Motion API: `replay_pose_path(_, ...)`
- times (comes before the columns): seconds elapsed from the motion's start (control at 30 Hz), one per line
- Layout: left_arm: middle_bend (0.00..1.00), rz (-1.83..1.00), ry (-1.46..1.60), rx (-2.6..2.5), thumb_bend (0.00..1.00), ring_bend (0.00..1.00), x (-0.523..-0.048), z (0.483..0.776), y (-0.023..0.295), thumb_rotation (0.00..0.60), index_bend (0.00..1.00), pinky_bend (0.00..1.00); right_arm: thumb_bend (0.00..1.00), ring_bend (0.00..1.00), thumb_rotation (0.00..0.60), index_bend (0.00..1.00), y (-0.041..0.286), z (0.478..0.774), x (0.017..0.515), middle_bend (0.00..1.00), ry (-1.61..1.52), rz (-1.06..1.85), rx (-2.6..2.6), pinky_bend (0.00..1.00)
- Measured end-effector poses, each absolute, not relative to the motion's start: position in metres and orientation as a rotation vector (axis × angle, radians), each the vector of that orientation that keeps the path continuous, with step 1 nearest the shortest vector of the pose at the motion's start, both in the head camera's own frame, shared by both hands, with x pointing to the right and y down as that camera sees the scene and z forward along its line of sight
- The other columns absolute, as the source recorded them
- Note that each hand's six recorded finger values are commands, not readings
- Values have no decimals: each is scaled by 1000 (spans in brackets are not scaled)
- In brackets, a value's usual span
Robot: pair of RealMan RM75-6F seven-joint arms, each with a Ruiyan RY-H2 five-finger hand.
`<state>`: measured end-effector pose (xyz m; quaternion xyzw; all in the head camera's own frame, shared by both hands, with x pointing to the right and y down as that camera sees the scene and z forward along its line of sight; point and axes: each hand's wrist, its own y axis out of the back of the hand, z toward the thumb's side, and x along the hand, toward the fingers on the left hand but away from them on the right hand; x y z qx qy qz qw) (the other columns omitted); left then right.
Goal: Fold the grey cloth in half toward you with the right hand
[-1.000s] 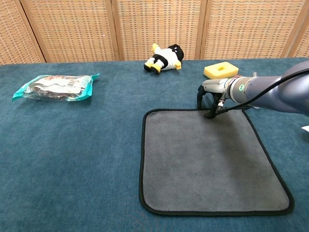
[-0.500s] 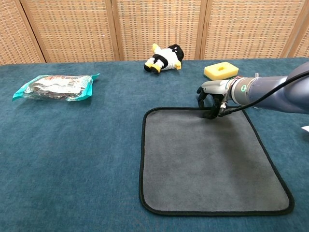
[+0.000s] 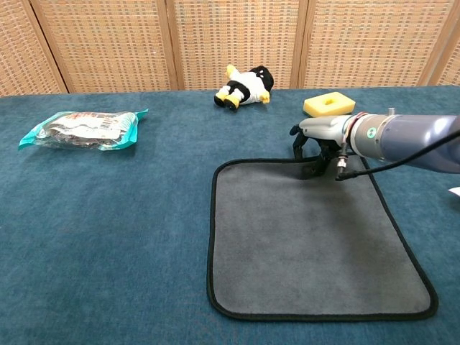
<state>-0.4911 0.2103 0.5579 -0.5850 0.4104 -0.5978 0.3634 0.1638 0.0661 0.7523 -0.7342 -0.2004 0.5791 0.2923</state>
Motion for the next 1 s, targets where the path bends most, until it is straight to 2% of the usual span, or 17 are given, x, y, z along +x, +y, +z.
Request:
replay_pose_path(0.3,0,-1509,1045,-1528,225,0,-486,554,214,600,0,0,601,0,600,641,90,726,163,0,-492,1438,-1942,0)
replay_pose_path(0.53,0,-1482,1035,-1548,225,0,-483,550,218,600,0,0,601,0,600,641,123,704,172,0,-446,1362,-1923,0)
replay_pose_path(1.0,0,-1441,1030,-1564,226,0,-478,543,225,600,0,0,601,0,600,641,183,681,180,0,-341,1256,-1924,0)
